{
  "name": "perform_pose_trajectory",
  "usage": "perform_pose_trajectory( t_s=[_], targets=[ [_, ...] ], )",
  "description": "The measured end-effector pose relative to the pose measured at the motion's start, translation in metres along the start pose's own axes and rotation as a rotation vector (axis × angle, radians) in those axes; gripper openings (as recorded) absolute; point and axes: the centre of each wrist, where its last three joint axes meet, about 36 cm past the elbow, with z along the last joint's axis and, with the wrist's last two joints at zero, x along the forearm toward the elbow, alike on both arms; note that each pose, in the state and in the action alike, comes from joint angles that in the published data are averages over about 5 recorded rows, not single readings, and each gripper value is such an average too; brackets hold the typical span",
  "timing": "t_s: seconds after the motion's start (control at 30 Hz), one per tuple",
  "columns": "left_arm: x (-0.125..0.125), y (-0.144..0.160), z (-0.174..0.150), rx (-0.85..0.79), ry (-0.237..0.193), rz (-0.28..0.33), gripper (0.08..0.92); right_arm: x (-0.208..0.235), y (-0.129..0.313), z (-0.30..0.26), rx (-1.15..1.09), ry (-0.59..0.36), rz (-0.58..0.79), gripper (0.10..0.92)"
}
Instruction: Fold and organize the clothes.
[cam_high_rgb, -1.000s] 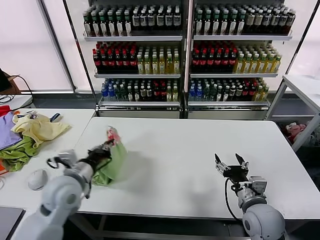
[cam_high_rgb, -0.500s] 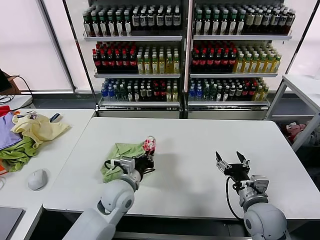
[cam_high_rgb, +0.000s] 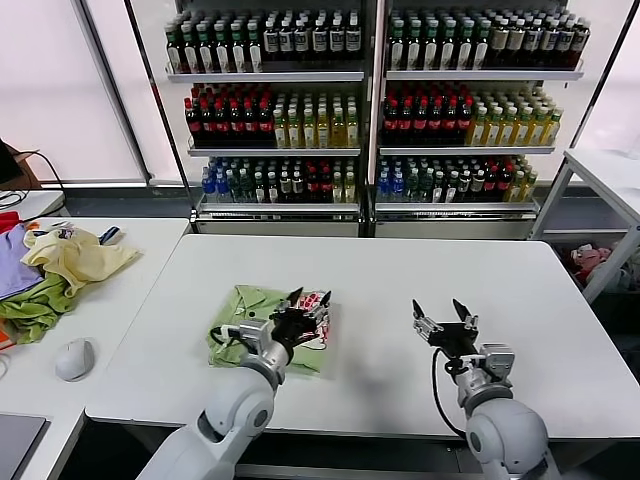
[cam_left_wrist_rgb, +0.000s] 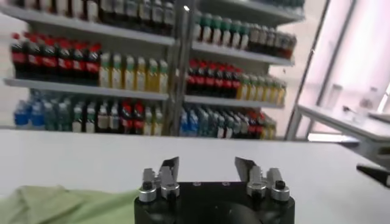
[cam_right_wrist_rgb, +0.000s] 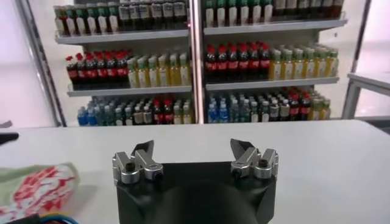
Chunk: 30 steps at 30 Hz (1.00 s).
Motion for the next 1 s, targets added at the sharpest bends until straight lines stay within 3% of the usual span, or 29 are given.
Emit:
perform_pose_trajectory(
  t_s=[0.2,0.43,0.67,0.77,1.0],
  targets=[
    [0.027,0.034,0.0,-0.03,-0.047,-0.117,0.812,-0.025,0.044,0.012,-0.021,0.031,-0.068,0.823],
    [0.059,0.066,0.004,-0.048,-0.074,-0.243,0.823,-0.062,0.098,0.027,-0.05,0.094,-0.134,0.823],
    [0.08,0.082,0.012,-0.056,-0.07,-0.317,0.823,-0.095,0.134,0.038,-0.083,0.169,-0.152,0.82],
    [0.085,0.085,0.013,-0.06,-0.07,-0.335,0.823,-0.106,0.145,0.043,-0.102,0.199,-0.16,0.778],
    [0.092,0.09,0.015,-0.07,-0.066,-0.355,0.823,-0.117,0.159,0.049,-0.133,0.242,-0.191,0.587]
  ],
)
